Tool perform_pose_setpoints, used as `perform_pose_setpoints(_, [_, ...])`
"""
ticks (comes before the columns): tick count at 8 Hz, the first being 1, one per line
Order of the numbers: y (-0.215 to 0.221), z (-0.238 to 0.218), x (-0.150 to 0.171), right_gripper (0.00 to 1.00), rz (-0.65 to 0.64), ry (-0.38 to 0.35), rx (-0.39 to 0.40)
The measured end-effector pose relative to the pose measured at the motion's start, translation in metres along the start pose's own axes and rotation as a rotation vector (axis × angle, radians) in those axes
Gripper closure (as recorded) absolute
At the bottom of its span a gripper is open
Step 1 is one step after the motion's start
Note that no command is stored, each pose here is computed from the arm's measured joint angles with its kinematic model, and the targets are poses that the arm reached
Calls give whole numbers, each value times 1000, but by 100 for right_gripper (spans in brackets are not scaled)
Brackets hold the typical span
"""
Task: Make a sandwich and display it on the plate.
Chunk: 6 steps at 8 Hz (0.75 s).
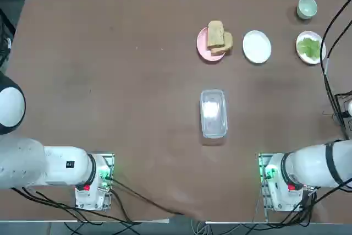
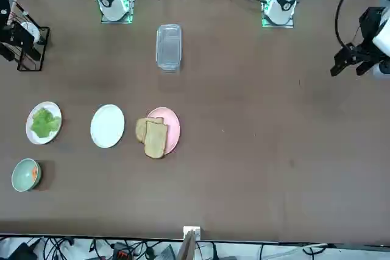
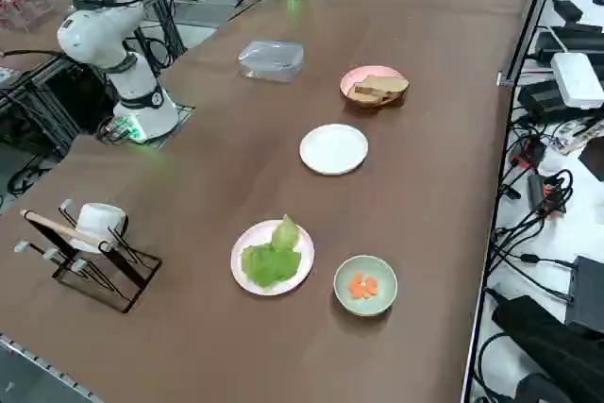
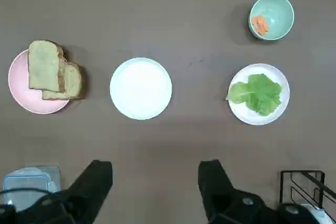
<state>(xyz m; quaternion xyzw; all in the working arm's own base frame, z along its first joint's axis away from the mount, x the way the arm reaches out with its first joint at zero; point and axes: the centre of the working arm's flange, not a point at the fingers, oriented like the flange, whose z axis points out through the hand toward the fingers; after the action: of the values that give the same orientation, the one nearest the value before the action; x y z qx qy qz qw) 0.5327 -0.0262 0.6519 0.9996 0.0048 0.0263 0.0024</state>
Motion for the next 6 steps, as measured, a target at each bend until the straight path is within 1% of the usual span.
perform_pose_setpoints(3, [-3, 0, 0, 0, 9, 0, 5])
perform_pose_setpoints(4, [-13, 4, 3, 0, 0, -2, 7])
perform_pose_setpoints(5, [-34, 15, 14, 0, -22, 8, 8])
perform_pose_setpoints(6, [-60, 36, 34, 0, -50, 33, 13])
